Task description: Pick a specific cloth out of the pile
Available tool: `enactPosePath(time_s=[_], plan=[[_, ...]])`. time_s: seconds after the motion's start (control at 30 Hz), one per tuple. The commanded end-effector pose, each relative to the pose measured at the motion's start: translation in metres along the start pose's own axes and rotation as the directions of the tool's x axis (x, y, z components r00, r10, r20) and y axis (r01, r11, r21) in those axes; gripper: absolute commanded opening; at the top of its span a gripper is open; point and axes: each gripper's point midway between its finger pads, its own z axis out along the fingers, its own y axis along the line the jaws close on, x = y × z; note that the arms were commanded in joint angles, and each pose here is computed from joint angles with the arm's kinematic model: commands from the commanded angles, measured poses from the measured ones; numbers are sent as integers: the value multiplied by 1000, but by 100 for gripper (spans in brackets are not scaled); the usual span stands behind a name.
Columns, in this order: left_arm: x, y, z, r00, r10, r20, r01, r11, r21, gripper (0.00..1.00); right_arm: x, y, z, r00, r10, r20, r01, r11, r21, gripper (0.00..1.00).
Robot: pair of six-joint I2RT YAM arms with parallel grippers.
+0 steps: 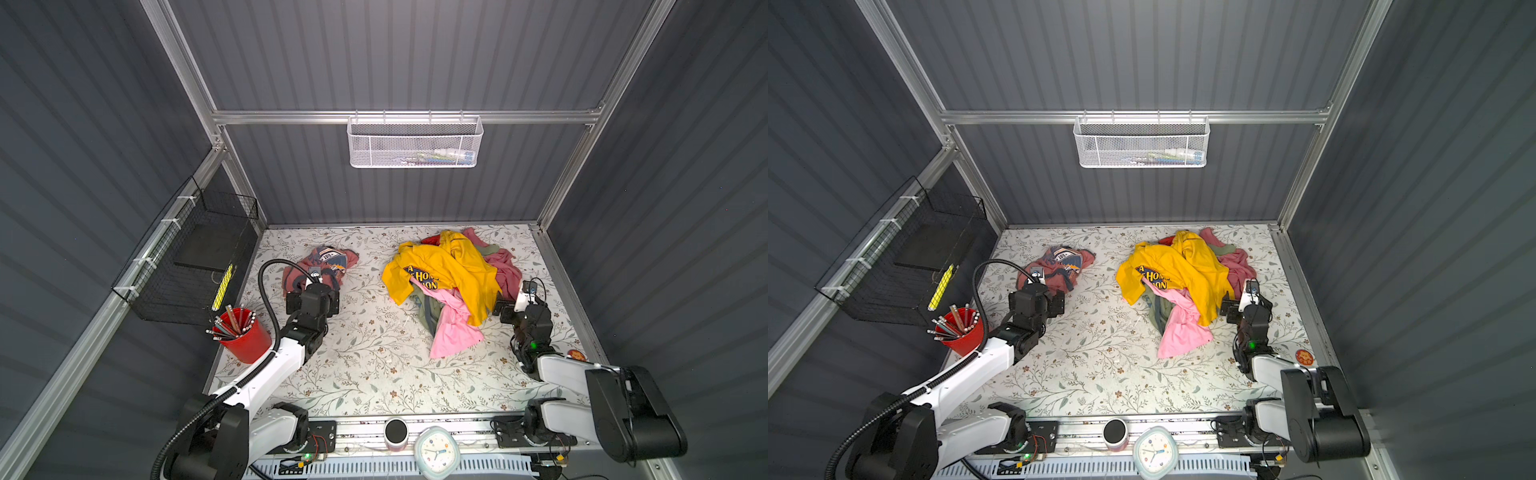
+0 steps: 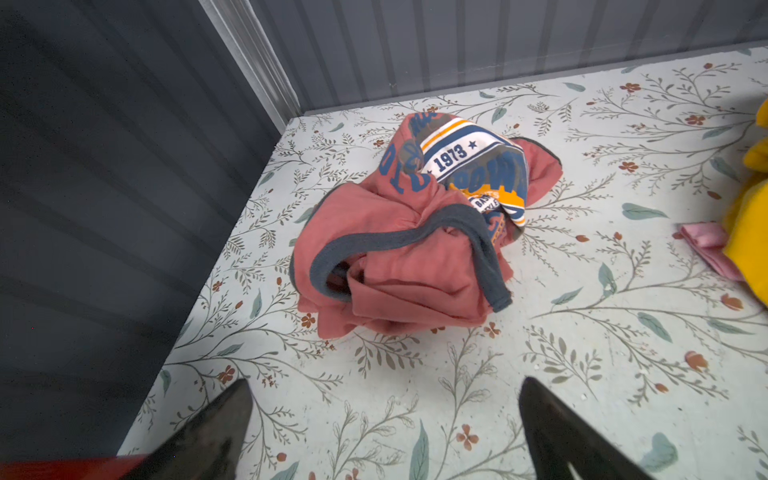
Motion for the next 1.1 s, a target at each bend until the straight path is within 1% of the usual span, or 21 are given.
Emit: enactPosePath(time_s=[0.0, 0.1, 0.2, 0.23, 0.27, 0.33, 0.4, 0.43, 0.47, 0.6, 0.67, 0.77, 0.83, 0.9, 0.93, 1.03, 1.07], plan=[[-6, 14, -4, 998, -43, 56, 47, 996, -70, 100, -27, 4, 10, 993, -20, 113, 22, 1000, -14, 99], [-1, 24, -6, 996, -54, 68, 62, 991, -122, 100, -23, 0, 10, 994, 0, 105, 2, 1000, -14, 99], [6, 32, -8, 993, -70, 90, 84, 984, -160, 100, -15, 4, 13, 996, 6, 94, 0, 998, -67, 99], [7, 34, -8, 992, -76, 101, 93, 981, -169, 100, -18, 7, 15, 993, 0, 120, 10, 997, -79, 99], [10, 36, -9, 991, -81, 107, 100, 979, -178, 100, -13, 6, 17, 996, 2, 92, 5, 998, -69, 99], [14, 37, -8, 991, -71, 114, 91, 978, -186, 100, -12, 6, 20, 999, 7, 46, -3, 996, -85, 99], [18, 38, -5, 992, -51, 119, 74, 978, -196, 100, -15, 5, 26, 998, 19, 59, -14, 996, -85, 99], [20, 37, -3, 992, -47, 121, 70, 978, -198, 100, -12, 3, 28, 999, 24, 29, -21, 996, -84, 99], [22, 36, 0, 991, -49, 127, 73, 979, -192, 100, -11, 3, 30, 999, 33, 0, -33, 995, -96, 99], [21, 28, 14, 980, -82, 180, 107, 985, -132, 100, -11, -1, 34, 998, 59, -8, -59, 992, -108, 99], [22, 30, 26, 974, -106, 199, 135, 981, -139, 100, -12, -1, 34, 998, 59, -2, -59, 992, -109, 99], [23, 25, 45, 974, -91, 207, 123, 981, -147, 100, -12, -1, 34, 998, 60, -6, -60, 992, -110, 99], [22, 8, 55, 976, -50, 214, 67, 995, -70, 100, -12, -1, 34, 998, 60, -4, -60, 992, -111, 99], [25, -3, 65, 976, -47, 213, 53, 998, -20, 100, -11, -1, 34, 998, 62, -7, -62, 992, -111, 99], [30, -6, 69, 980, -44, 196, 46, 999, -5, 100, -11, -1, 34, 998, 62, -7, -62, 992, -112, 99], [46, -7, 78, 977, -79, 198, 73, 997, 37, 100, -12, -1, 35, 998, 65, -7, -65, 991, -113, 99], [43, -6, 79, 970, -82, 230, 74, 996, 42, 100, -12, -1, 35, 998, 67, -8, -68, 991, -115, 99]])
